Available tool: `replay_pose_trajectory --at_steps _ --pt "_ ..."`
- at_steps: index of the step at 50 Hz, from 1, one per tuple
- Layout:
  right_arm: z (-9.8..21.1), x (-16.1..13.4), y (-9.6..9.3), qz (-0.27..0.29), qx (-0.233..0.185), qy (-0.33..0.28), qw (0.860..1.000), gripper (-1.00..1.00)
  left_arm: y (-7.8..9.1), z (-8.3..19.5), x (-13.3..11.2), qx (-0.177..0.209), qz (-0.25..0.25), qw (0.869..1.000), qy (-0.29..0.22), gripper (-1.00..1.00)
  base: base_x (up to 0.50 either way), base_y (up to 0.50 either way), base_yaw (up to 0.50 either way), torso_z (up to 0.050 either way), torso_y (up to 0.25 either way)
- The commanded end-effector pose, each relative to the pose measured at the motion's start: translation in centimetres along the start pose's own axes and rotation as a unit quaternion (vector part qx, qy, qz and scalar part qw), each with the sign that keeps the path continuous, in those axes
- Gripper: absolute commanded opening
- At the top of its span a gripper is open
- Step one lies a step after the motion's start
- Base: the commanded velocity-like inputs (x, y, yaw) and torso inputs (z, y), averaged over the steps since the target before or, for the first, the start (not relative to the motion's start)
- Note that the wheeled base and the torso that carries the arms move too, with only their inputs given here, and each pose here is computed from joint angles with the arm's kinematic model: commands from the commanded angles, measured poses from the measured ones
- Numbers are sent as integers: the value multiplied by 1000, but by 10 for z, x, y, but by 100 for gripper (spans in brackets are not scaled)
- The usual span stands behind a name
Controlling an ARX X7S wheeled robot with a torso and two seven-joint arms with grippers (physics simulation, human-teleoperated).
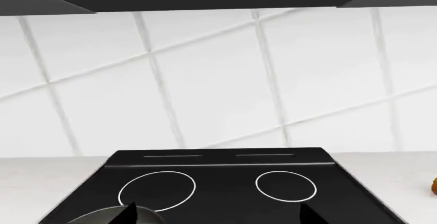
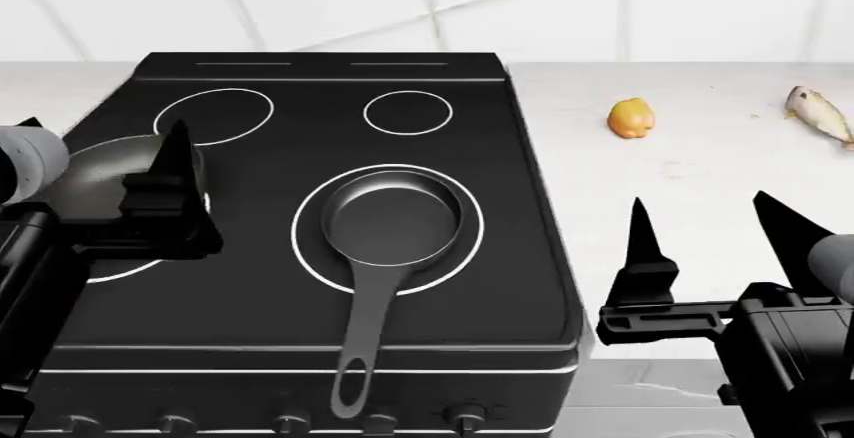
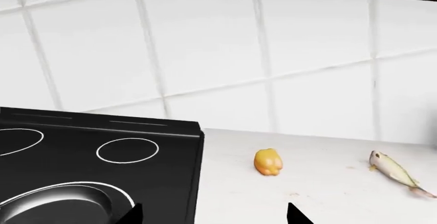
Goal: Place both pans onto different burners. Then place the bell pepper and the fish on different pans.
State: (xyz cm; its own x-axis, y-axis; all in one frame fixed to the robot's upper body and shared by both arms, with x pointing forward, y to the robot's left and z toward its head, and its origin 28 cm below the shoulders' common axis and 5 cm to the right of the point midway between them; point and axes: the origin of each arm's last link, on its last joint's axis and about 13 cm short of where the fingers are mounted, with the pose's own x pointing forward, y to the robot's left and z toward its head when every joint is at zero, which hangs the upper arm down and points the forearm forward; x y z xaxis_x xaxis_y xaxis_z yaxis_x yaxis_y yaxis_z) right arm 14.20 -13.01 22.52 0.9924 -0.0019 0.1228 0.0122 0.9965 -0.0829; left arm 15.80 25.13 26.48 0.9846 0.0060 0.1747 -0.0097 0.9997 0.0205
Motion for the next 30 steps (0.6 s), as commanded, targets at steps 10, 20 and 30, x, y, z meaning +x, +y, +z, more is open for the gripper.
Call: replay_pose_trajectory --at_steps 10,20,30 --pt "-1 0 0 3 2 0 1000 100 1 -1 0 -2 2 1000 -1 100 0 -500 0 0 0" --pt "0 0 1 4 2 0 1000 100 1 -2 0 -5 3 1000 -1 100 0 -500 0 0 0" --pt "0 0 2 5 2 0 1000 100 2 -5 -1 -5 5 1000 2 100 0 -500 0 0 0"
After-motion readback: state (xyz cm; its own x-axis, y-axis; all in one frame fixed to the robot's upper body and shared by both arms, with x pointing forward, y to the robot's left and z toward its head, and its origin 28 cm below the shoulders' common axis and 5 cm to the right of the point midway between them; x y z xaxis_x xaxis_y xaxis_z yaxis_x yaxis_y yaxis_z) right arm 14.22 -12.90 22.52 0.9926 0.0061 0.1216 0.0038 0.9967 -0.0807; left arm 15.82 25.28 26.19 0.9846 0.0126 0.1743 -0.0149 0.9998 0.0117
